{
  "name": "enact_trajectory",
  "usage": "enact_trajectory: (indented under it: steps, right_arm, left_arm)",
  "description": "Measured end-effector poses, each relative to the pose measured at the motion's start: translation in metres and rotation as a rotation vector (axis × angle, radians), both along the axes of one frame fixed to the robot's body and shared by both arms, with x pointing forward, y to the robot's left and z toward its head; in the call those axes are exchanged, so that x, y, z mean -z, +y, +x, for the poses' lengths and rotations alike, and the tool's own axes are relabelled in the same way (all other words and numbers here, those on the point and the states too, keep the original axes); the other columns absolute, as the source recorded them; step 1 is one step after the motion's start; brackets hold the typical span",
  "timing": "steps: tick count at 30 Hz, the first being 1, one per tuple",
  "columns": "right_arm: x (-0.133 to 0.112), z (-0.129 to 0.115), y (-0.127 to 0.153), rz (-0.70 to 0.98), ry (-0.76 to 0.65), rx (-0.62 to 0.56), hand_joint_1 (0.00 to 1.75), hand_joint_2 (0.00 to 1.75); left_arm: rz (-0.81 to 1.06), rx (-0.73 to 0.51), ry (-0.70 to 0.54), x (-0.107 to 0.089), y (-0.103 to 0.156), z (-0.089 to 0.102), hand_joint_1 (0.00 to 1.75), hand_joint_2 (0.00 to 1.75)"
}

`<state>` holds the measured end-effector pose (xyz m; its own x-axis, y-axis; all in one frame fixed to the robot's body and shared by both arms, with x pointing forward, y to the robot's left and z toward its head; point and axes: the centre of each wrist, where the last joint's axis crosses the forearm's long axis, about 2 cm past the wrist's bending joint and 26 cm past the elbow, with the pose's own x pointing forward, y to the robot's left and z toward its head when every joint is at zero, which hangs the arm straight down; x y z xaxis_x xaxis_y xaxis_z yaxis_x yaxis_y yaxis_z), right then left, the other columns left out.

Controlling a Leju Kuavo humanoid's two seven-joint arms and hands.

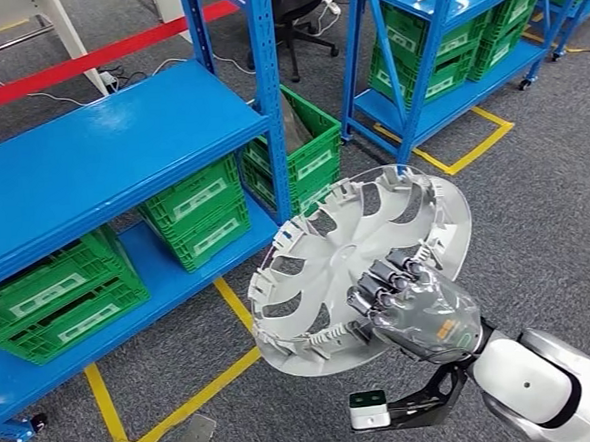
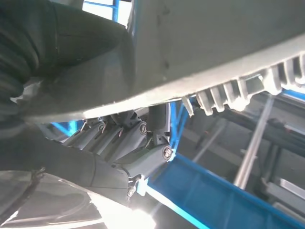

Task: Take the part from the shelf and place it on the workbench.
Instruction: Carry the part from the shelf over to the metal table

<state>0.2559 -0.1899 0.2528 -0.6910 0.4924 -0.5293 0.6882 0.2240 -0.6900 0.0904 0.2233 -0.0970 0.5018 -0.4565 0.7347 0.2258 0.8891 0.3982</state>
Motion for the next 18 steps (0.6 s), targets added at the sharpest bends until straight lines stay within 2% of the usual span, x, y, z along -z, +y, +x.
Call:
enact_trajectory:
  steps: [4, 13, 18]
  right_arm:
    - [0.007, -0.003, -0.013, -0.004, 0.010, 0.021, 1.75, 1.75]
    - [0.019, -0.010, -0.023, -0.003, 0.019, 0.056, 1.75, 1.75]
    - [0.027, -0.018, -0.029, 0.040, 0.018, 0.106, 1.75, 1.75]
  left_arm:
    - [-0.003, 0.003, -0.016, -0.002, -0.002, 0.009, 0.00, 1.75]
    - [-0.016, 0.016, -0.047, -0.005, -0.004, 0.021, 0.00, 1.75]
    - [-0.003, 0.085, -0.043, -0.007, -0.005, 0.029, 0.00, 1.75]
